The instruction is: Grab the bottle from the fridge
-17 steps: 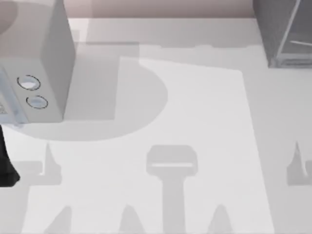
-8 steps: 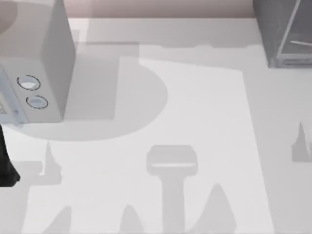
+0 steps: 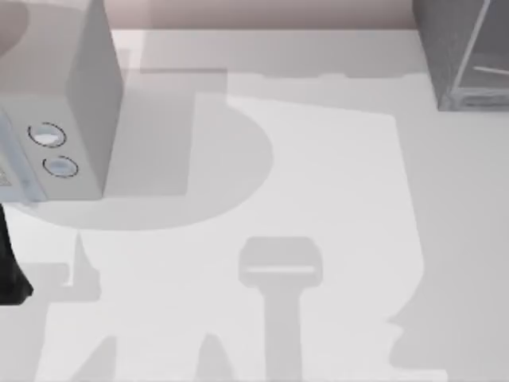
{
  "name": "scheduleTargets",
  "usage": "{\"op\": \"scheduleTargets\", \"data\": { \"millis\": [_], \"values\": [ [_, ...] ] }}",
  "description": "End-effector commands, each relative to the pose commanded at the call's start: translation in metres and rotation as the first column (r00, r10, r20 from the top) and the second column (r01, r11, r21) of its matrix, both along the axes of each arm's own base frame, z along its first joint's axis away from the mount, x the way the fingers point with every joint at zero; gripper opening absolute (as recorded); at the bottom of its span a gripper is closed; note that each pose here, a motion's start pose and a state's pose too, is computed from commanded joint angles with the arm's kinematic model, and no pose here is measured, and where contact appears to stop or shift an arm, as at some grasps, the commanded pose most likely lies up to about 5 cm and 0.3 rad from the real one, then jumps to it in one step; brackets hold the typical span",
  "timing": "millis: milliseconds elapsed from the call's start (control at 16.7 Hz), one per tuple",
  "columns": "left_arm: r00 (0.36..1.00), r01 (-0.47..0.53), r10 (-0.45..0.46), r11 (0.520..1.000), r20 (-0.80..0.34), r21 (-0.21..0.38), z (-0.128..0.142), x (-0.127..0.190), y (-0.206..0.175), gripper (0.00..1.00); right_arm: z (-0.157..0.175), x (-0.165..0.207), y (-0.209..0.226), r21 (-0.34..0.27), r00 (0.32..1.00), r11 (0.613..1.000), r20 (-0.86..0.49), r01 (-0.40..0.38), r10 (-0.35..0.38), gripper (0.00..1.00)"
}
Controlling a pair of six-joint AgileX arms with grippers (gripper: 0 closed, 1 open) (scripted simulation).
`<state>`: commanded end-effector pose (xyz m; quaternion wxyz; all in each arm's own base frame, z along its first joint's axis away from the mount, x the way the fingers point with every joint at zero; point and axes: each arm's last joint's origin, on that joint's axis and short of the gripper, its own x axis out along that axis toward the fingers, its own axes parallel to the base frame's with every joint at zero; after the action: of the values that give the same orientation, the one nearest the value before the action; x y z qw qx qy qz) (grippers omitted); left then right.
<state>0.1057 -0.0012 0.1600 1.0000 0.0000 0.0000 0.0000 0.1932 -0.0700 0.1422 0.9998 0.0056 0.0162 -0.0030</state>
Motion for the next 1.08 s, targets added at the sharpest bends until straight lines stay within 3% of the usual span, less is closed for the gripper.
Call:
{"op": "scheduleTargets", "data": {
  "millis": [420,840,1080],
  "values": [
    [1.0,0.0,0.0,1.0,0.0,0.0,0.0,0.0,0.0,1.0,-0.03,0.011,-0.03,-0.009,1.0,1.0,0.028,-0.005,0.006,1.0],
    [1.0,0.0,0.0,1.0,0.0,0.0,0.0,0.0,0.0,1.0,-0.033,0.012,-0.031,-0.009,1.0,1.0,0.028,-0.008,0.009,1.0],
    [1.0,0.0,0.0,1.0,0.0,0.0,0.0,0.0,0.0,1.0,-0.035,0.041,-0.036,-0.003,1.0,1.0,0.016,-0.004,0.004,1.0]
  ]
}}
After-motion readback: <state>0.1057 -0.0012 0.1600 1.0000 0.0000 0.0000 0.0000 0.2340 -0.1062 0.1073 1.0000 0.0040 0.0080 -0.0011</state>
